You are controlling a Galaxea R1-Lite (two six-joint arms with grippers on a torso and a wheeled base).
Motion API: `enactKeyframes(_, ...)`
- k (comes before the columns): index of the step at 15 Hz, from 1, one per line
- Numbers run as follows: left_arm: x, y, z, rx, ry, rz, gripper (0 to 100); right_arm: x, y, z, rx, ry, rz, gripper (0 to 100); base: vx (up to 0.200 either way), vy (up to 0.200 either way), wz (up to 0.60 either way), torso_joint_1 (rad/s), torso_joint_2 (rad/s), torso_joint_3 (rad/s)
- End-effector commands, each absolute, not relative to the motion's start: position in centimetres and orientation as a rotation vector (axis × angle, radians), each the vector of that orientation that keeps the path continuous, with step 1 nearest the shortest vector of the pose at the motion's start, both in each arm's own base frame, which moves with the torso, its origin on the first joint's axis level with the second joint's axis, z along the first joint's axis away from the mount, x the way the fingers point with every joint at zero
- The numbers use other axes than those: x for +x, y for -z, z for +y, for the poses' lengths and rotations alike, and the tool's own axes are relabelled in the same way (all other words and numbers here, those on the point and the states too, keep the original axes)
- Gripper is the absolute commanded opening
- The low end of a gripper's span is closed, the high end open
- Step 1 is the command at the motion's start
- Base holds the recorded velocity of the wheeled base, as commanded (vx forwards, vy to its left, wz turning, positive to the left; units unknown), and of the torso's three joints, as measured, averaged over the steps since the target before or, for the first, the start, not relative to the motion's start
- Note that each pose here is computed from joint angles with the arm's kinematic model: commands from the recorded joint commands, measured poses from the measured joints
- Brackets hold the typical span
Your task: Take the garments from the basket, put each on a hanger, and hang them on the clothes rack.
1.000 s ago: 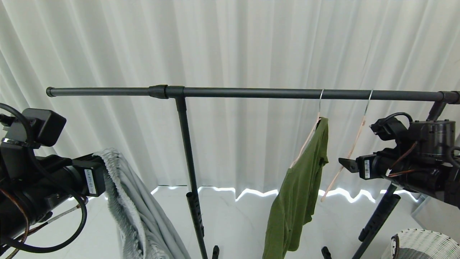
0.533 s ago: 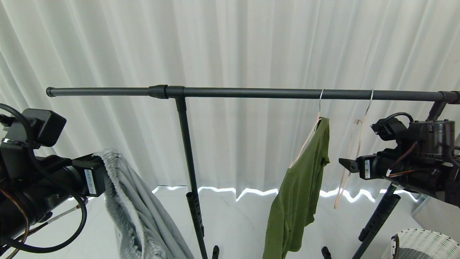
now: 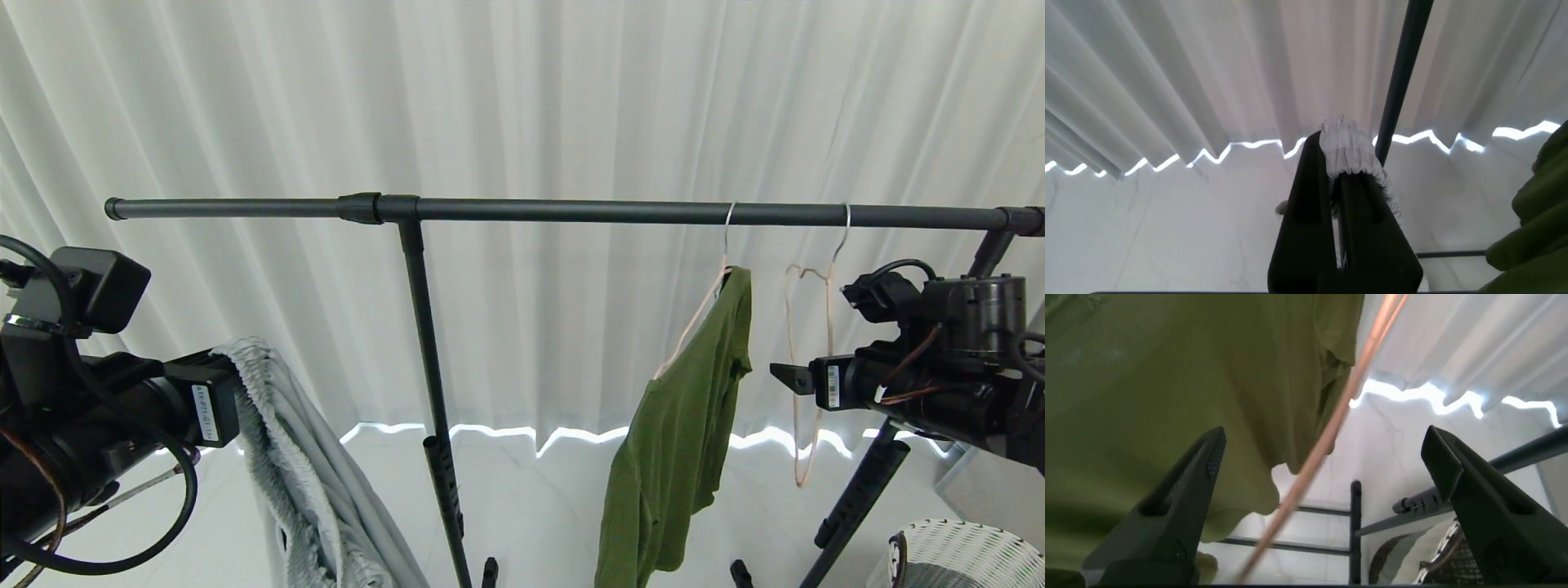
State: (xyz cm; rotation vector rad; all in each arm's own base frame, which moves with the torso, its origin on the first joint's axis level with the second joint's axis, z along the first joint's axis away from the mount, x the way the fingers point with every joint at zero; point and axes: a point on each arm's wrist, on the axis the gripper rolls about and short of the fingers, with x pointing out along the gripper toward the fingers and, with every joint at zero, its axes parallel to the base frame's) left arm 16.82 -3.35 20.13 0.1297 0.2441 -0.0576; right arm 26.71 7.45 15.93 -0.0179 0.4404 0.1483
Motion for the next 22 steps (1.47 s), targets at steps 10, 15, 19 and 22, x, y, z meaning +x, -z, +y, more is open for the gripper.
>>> enactKeyframes(10,16.8,-20.1,-3.4,0.130,0.057,0.246,0,26.5,-15.6,8.2,0.047,-0.099,0.480,100,0.000,0.000,0.00,0.000,0.00,0.000)
enactKeyframes(15,16.8,-20.0,-3.3,0.130,0.057,0.248,0,27.1,-15.6,8.0,0.052,-0.082,0.477,100,0.000,0.000,0.00,0.000,0.00,0.000)
enactKeyframes(19,16.8,-20.1,-3.3,0.131,0.058,0.245,0,27.8,-14.8,7.4,0.051,-0.049,0.504,0,0.000,0.000,0.00,0.000,0.00,0.000)
enactKeyframes(22,16.8,-20.1,-3.4,0.132,0.058,0.246,0,28.0,-14.8,7.3,0.054,-0.045,0.501,0,0.000,0.000,0.00,0.000,0.00,0.000)
